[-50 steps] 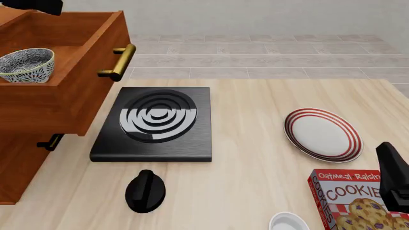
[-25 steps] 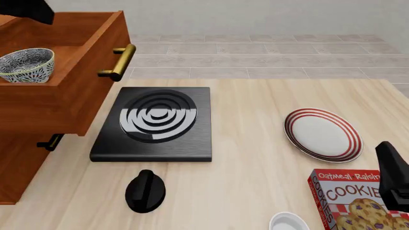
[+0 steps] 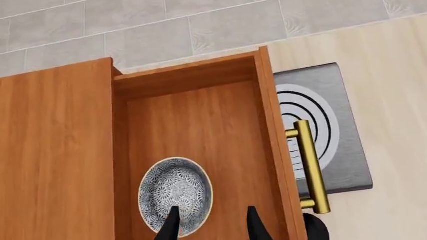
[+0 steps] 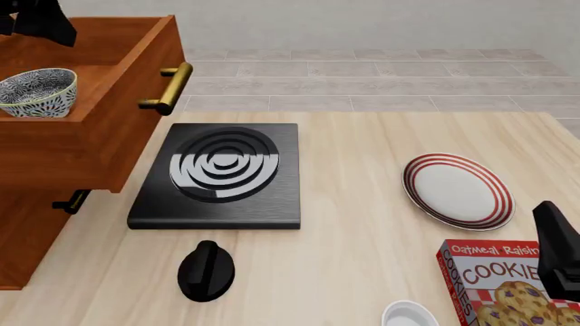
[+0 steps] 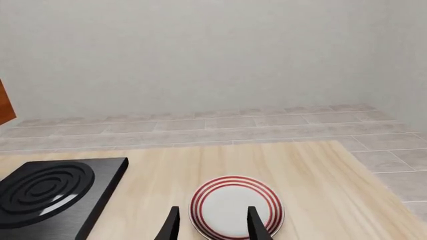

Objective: Pick the akita bowl in the top layer of the wooden cabinet and place it on the plate.

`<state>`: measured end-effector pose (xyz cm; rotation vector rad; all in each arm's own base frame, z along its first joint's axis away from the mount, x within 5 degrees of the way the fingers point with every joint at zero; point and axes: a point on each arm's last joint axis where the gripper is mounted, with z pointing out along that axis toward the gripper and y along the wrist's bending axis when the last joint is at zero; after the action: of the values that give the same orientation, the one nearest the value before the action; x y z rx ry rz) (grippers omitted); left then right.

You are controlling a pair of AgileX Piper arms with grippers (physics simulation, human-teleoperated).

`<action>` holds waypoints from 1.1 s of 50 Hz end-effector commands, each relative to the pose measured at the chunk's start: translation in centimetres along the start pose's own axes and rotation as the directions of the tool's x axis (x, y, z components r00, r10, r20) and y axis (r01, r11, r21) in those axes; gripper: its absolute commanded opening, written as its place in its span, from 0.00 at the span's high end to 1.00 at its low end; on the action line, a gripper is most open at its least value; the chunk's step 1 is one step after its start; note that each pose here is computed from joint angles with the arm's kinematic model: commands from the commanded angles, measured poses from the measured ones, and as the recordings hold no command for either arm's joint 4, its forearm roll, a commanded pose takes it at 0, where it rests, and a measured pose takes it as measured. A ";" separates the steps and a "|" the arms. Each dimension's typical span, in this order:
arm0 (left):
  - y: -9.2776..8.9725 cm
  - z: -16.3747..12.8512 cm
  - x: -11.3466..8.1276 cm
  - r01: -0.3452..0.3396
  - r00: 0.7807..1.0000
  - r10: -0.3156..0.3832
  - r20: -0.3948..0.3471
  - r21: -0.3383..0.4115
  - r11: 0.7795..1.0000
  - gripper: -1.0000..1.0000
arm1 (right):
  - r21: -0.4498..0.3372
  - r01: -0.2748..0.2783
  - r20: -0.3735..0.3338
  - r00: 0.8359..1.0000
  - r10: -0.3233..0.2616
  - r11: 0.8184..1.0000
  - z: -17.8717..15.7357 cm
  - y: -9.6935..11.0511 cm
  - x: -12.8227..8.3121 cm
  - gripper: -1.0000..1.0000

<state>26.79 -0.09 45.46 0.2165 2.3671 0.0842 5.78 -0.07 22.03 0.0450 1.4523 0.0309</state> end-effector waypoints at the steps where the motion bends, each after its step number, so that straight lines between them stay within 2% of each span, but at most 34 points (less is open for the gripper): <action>1: 0.0 1.8 0.6 0.007 1.000 -0.007 -0.029 0.001 1.000 0.00 | 0.001 -0.001 -0.001 1.000 0.001 1.000 0.1 0.0 0.0 0.00; 43: 1.1 6.8 2.7 0.034 0.995 -0.036 -0.088 -0.021 0.999 0.00 | 0.000 0.001 -0.001 1.000 -0.001 1.000 -0.1 0.0 0.0 0.00; 55: 0.5 8.0 3.4 0.043 0.993 -0.043 -0.106 -0.009 0.999 0.00 | -0.001 0.006 -0.001 1.000 -0.006 1.000 0.2 0.0 -0.1 0.00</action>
<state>29.74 1.17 38.54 0.1687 2.4606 0.0935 5.86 -0.07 22.05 0.0434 1.4531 0.0288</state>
